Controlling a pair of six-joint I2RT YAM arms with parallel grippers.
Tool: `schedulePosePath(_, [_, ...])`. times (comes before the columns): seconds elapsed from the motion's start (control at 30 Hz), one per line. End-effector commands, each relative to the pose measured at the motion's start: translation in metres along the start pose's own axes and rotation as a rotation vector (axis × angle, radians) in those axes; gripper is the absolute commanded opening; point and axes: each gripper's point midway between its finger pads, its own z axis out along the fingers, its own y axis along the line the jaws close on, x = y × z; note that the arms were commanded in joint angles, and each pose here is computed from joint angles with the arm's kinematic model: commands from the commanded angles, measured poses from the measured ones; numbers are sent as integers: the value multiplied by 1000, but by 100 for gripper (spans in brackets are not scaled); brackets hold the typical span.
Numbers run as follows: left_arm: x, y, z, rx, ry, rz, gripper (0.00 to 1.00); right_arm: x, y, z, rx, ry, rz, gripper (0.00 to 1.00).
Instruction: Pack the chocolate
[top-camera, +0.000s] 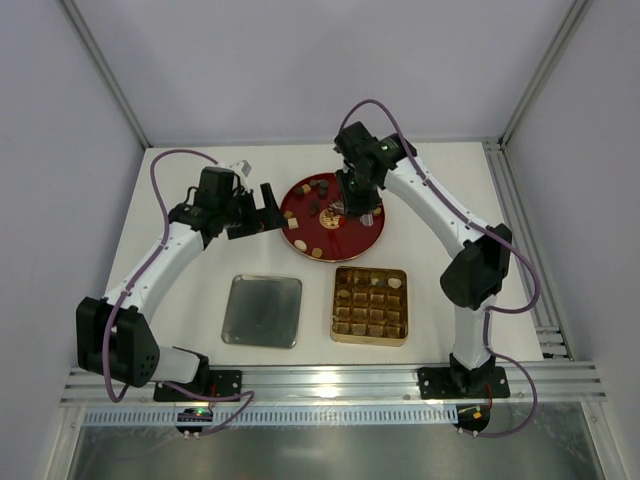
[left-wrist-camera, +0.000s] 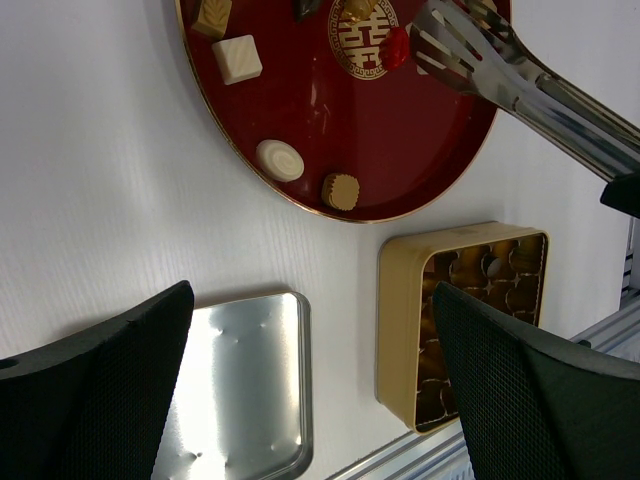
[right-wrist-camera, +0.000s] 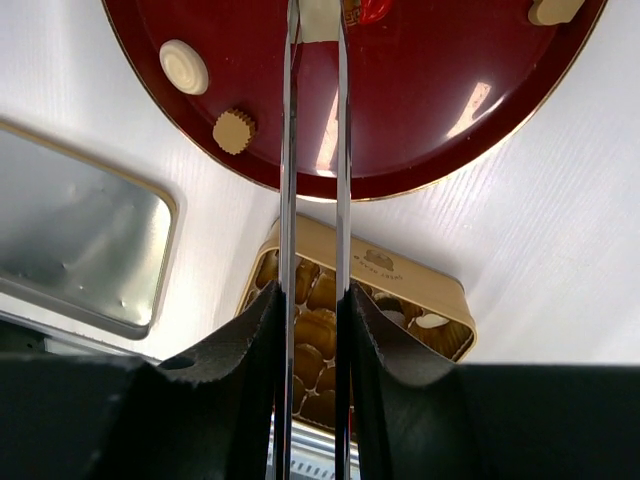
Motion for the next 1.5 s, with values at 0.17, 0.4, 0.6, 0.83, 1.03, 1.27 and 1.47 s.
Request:
schedulePosePath(0.17, [-8, -4, -3, 24, -27, 17, 100, 27, -3, -56, -29, -66, 12, 26])
schedulePosePath(0.4, [-8, -4, -3, 23, -29, 16, 100, 79, -11, -83, -36, -61, 37, 26])
schedulePosePath(0.6, [-9, -3, -3, 16, -32, 17, 100, 121, -8, -97, -40, -50, 40, 26])
schedulePosePath(0.83, [-10, -2, -2, 11, -36, 19, 100, 166, -2, -107, -60, -26, 33, 27])
schedulePosePath(1.03, [-9, -1, -3, 6, -37, 21, 100, 191, 0, -105, -74, -7, 34, 26])
schedulePosePath(1.27, [-9, -2, -3, 8, -36, 21, 100, 206, 5, -96, -82, 20, 19, 26])
schedulePosePath(1.47, [-9, -2, -4, 7, -38, 22, 100, 212, 6, -90, -75, 33, 9, 27])
